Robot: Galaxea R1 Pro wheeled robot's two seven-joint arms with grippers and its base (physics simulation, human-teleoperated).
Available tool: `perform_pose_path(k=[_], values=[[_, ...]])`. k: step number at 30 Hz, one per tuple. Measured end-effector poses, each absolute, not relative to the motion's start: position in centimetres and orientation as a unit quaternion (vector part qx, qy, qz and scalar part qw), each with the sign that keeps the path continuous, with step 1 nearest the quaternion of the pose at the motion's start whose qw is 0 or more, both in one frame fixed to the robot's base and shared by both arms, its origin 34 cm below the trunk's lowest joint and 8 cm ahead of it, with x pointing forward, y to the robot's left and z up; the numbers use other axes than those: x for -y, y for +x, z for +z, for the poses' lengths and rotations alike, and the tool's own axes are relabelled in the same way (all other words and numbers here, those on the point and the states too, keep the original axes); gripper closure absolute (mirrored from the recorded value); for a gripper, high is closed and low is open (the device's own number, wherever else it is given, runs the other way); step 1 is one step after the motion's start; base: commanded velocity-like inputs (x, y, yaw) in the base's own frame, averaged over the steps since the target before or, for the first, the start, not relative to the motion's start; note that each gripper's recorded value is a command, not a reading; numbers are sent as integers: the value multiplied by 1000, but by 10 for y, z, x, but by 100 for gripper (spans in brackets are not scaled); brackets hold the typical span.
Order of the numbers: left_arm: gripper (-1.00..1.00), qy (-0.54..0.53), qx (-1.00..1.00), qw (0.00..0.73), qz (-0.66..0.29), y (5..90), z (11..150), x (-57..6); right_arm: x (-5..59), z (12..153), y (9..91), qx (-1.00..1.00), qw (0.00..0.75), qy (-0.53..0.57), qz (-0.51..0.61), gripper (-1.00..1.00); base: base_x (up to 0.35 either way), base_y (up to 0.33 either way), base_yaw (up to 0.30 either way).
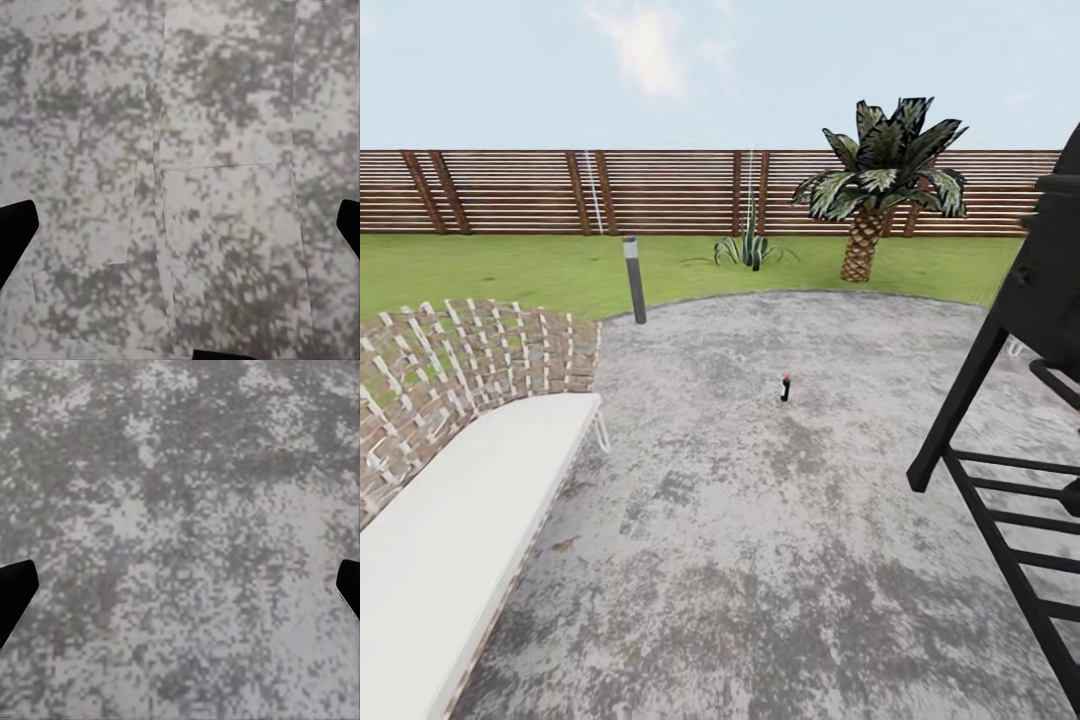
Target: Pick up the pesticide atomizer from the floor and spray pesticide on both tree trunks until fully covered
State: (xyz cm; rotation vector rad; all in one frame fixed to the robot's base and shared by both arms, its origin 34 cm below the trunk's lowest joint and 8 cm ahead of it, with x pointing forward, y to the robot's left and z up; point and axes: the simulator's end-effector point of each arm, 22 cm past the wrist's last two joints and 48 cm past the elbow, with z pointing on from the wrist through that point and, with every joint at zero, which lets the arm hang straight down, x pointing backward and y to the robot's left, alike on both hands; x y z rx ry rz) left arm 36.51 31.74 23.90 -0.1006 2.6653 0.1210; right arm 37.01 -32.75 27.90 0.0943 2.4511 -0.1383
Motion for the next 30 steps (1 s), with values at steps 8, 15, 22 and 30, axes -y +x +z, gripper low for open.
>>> perform_pose_path(k=[8,15,22,30], values=[[-100,-37,-971,234,44,365,239,-317,328,279,370,-940,335,36,-53,-100,339,0,0],[-100,-37,-971,234,44,365,239,-317,327,279,370,-940,336,36,-53,-100,339,0,0],[-100,-37,-971,234,44,365,239,-317,328,279,370,-940,335,36,-53,-100,339,0,0],[-100,-37,-971,234,44,365,239,-317,327,279,369,-940,335,36,-53,-100,339,0,-103]])
